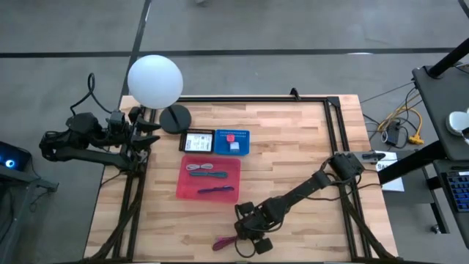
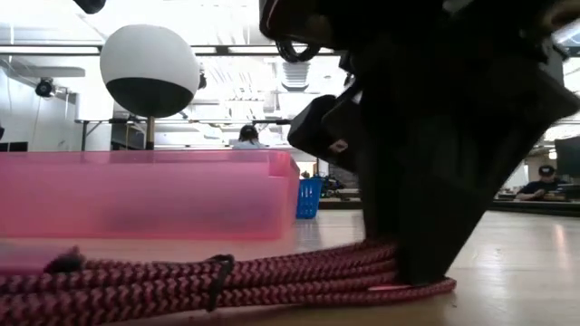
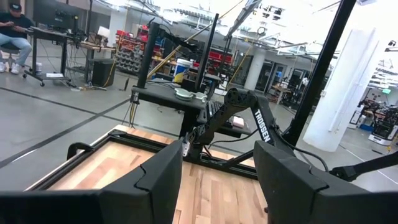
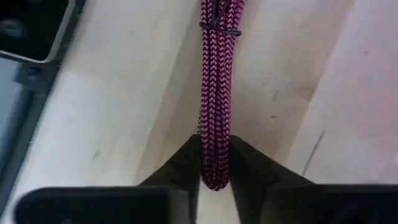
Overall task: Pick and place items into bin
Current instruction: Put the black red charger cable into the pink bin
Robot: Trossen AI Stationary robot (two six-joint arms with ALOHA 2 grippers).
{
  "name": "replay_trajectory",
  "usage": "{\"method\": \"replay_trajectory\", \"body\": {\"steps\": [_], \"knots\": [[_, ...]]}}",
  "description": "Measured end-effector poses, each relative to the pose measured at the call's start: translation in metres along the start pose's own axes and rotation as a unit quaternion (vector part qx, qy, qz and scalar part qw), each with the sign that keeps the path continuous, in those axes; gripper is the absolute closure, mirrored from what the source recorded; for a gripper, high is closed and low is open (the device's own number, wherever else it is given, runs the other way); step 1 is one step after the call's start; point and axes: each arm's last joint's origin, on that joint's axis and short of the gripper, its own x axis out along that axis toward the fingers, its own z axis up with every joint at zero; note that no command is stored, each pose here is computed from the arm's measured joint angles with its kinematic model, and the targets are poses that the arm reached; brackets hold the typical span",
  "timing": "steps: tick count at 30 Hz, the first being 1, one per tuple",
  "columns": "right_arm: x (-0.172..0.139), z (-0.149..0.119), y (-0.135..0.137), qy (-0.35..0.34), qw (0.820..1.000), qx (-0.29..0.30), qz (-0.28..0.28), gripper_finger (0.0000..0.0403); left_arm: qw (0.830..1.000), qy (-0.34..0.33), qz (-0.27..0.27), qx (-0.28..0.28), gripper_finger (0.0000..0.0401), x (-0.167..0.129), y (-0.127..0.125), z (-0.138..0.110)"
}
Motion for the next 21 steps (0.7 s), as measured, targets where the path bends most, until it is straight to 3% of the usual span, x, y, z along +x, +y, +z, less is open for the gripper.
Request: {"method": "replay_trajectory", "body": {"steps": [4,9,14,21], "knots": [[-0.004,0.003,0.001,0.007,1.000,0.027,0.010,0.0385,1.000,0.000,0.000,0.000,0.0218,0.000,0.000,0.000],[-0.010,0.010,0.003,0.001,0.997,0.075,0.015,0.0387,1.000,0.000,0.000,0.000,0.0218,0.000,0.000,0.000],[-0.035,0.032,0.005,-0.030,0.997,0.072,0.025,0.0388,1.000,0.000,0.000,0.000,0.0218,0.000,0.000,0.000],[-0.081,0.058,-0.013,-0.048,0.994,0.068,-0.077,0.0389,1.000,0.000,0.000,0.000,0.0218,0.000,0.000,0.000]]}}
